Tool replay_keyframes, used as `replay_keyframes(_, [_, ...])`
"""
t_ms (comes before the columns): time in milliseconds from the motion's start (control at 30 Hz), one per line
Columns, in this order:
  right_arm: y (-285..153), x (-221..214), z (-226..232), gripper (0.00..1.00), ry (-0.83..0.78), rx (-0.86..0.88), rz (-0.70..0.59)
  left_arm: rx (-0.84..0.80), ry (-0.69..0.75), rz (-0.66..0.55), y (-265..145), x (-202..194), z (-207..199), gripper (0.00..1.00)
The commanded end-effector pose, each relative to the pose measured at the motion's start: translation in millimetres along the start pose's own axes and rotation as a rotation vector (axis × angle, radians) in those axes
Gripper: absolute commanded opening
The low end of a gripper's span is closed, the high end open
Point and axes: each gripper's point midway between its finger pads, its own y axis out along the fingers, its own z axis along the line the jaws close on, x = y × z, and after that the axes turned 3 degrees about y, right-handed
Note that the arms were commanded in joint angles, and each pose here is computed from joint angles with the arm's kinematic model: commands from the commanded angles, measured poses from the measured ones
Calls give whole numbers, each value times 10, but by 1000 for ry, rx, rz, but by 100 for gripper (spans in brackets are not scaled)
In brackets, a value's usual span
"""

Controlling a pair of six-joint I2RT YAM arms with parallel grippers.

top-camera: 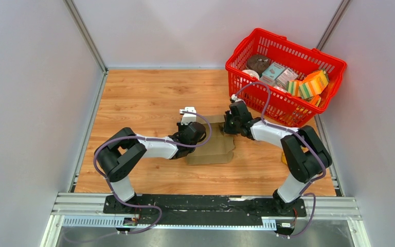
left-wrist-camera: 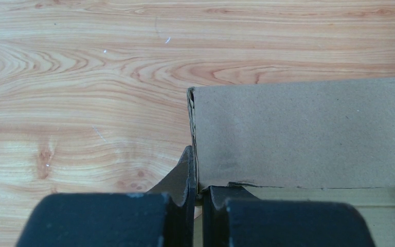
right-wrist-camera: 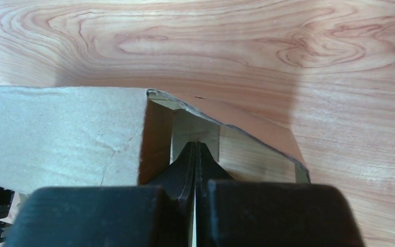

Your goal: Fold the paper box

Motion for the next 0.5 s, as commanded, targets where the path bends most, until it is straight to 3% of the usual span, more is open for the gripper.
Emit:
replay_keyframes(0, [40,23,159,0,24,62,0,7,-16,-12,17,75,-36,0])
replay_keyframes(233, [-330,44,70,0,10,16,-27,8,-25,-12,3,76,-20,0])
replay_keyframes(467, [-381,-347,-195,0,-14,-71,15,7,-30,-12,-4,73,-14,0])
